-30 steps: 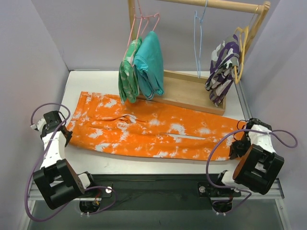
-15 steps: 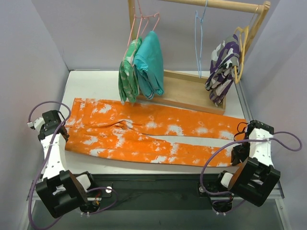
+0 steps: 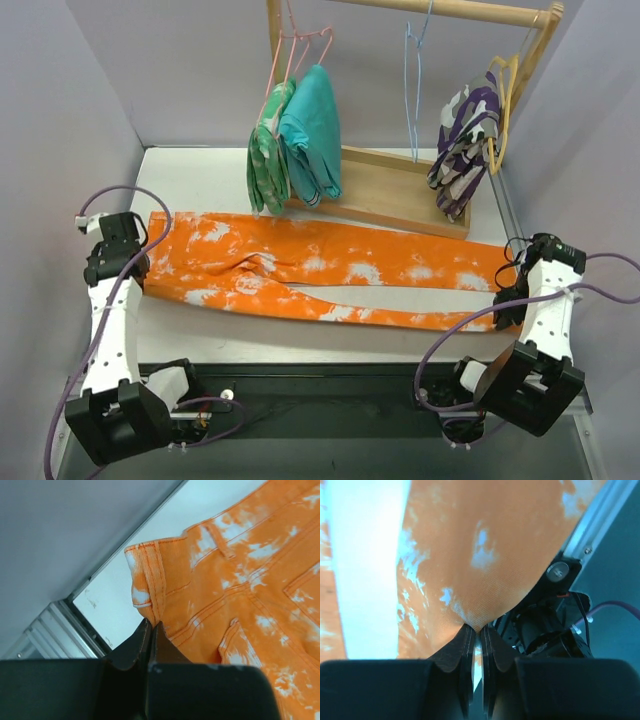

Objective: Place the trousers on the hanger
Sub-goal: Fold the trousers at the center of the board.

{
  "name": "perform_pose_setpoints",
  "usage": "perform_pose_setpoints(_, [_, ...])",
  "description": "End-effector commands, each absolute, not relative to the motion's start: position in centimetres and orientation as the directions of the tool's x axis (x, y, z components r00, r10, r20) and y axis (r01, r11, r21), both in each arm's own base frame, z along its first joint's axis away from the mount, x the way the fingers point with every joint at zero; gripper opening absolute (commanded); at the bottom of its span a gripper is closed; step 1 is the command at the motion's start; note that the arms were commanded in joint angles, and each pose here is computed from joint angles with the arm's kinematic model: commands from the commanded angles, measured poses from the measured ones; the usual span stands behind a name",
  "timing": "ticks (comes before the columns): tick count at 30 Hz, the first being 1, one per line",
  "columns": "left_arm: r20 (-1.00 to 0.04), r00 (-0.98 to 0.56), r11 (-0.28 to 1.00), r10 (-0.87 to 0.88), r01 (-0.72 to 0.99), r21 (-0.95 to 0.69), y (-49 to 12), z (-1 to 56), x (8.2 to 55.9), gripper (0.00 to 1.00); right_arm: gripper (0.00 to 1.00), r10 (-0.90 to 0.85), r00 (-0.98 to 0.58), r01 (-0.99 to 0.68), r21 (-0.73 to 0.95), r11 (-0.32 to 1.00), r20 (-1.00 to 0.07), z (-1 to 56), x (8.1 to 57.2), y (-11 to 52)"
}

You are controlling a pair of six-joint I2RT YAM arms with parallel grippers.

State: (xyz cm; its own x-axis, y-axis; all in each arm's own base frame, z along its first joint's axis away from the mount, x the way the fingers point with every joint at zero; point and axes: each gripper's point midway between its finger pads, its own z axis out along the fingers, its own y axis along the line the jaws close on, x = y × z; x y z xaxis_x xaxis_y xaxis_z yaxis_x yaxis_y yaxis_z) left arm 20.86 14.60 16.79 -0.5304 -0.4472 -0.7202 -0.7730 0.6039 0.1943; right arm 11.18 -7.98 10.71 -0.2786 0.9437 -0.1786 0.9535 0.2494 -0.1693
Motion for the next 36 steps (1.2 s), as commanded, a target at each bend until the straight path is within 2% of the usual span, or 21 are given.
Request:
perform_pose_setpoints(1, [-0.842, -0.471, 0.601, -0.263, -0.763, 0.239, 17.4, 23.3, 25.8, 0.0, 0.0, 0.848, -0.311, 0.942, -0.254, 0.218, -0.428, 14.0, 13.0, -14.1])
perform_pose_setpoints(5, [-0.824, -0.525, 0.657, -0.213, -0.701, 0.277, 17.3, 24.1, 28.9, 0.0, 0.0, 0.836, -0.349, 0.93, -0.264, 0.255, -0.423, 14.4, 15.2, -15.0])
perform_pose_setpoints(10, [-0.803, -0.565, 0.722, -0.188, -0.634, 0.276, 17.3, 24.3, 33.5, 0.0, 0.0, 0.794, -0.385, 0.922, -0.234, 0.309, -0.47, 15.8, 19.0, -15.4])
perform_pose_setpoints(18, [-0.739, -0.652, 0.798, -0.17, -0.531, 0.285, 16.7, 23.3, 39.1, 0.0, 0.0, 0.793, -0.416, 0.908, -0.244, 0.34, -0.445, 15.1, 22.9, -16.2])
perform_pose_setpoints(28, [-0.662, -0.732, 0.834, -0.16, -0.459, 0.307, 16.6, 21.2, 43.8, 0.0, 0.0, 0.786, -0.454, 0.888, -0.29, 0.358, -0.419, 13.6, 26.3, -17.5])
perform_pose_setpoints(36, [-0.596, -0.787, 0.838, -0.158, -0.427, 0.341, 16.7, 18.4, 46.3, 0.0, 0.0, 0.777, -0.462, 0.886, -0.265, 0.381, -0.428, 13.7, 29.5, -17.9])
